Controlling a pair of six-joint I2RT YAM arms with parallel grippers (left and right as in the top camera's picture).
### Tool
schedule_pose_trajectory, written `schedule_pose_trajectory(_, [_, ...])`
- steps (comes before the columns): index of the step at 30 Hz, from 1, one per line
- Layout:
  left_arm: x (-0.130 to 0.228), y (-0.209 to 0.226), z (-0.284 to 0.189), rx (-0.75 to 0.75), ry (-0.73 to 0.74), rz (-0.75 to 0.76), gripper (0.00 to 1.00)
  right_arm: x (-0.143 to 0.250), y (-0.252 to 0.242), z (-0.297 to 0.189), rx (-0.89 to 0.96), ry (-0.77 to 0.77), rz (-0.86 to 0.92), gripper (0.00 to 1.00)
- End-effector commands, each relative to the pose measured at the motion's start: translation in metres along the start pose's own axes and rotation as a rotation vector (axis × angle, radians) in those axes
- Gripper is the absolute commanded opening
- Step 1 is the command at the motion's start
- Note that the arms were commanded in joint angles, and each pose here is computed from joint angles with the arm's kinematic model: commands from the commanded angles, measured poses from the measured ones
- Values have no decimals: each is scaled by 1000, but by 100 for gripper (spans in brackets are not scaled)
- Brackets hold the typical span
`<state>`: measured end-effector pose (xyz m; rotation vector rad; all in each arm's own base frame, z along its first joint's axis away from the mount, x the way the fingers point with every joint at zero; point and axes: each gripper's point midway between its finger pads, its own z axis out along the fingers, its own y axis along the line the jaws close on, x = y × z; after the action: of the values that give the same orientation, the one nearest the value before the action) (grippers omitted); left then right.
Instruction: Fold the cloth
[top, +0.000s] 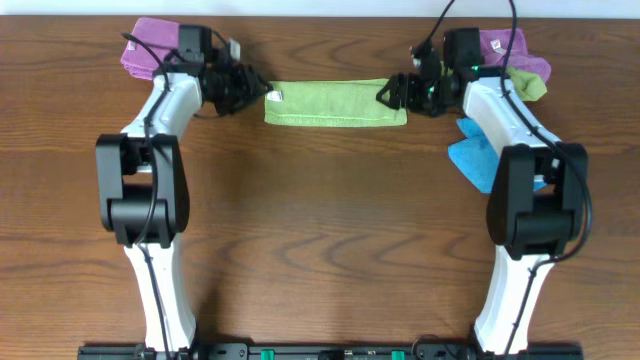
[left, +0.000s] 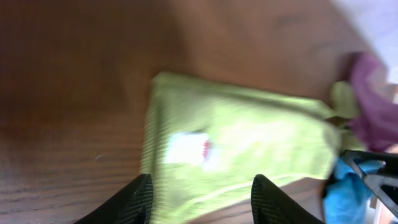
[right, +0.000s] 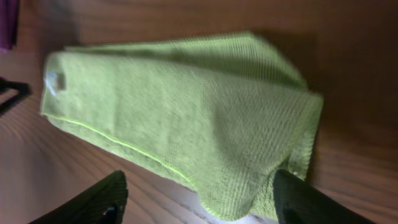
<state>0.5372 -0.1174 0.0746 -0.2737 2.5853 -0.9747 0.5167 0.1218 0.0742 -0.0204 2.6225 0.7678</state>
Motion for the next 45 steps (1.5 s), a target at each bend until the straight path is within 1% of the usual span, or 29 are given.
schedule_pose_trajectory(1, [-42, -64, -63, 6, -184, 216, 55, -52, 33, -61, 82, -177, -159, 79])
schedule_pose_trajectory(3, [-52, -75, -81, -68, -260, 269, 57, -62, 44, -76, 123, -217, -194, 80])
schedule_pose_trajectory(4, [-53, -79, -85, -94, -281, 294, 56, -64, 52, -78, 119, -225, -222, 76])
schedule_pose_trajectory(5, [-52, -83, -84, -113, -289, 323, 50, -64, 59, -77, 113, -226, -241, 68])
schedule_pose_trajectory(6, [-50, -86, -81, -125, -288, 339, 41, -63, 63, -74, 111, -221, -249, 47])
schedule_pose_trajectory(7, [-47, -84, -72, -156, -284, 342, 20, -59, 63, -68, 121, -208, -251, 8])
schedule_pose_trajectory(8, [-45, -81, -64, -194, -280, 344, 6, -55, 61, -60, 139, -190, -251, 1])
schedule_pose_trajectory(11, [-36, -64, -37, -293, -254, 344, 6, -40, 53, -37, 180, -122, -284, 1])
schedule_pose_trajectory(13, [-26, -47, -17, -372, -212, 372, 6, -29, 38, -24, 255, -74, -273, 1])
schedule_pose_trajectory(15, [-15, -36, -1, -408, -162, 415, 6, -19, 24, -15, 309, -34, -263, 1])
schedule_pose_trajectory(17, [-7, -28, 13, -417, -124, 440, 6, -14, 15, -8, 335, -10, -258, 1])
schedule_pose_trajectory(21, [1, -12, 27, -433, -81, 425, 6, -10, 6, 1, 351, 10, -250, 1])
schedule_pose_trajectory(32, [18, 8, 45, -448, -11, 394, 6, -2, -1, 9, 357, 39, -241, 1])
schedule_pose_trajectory(41, [39, 31, 55, -477, 60, 362, 6, 25, -23, 35, 375, 143, -211, 1])
schedule_pose_trajectory(45, [48, 37, 55, -488, 88, 345, 6, 40, -39, 56, 383, 192, -196, 1])
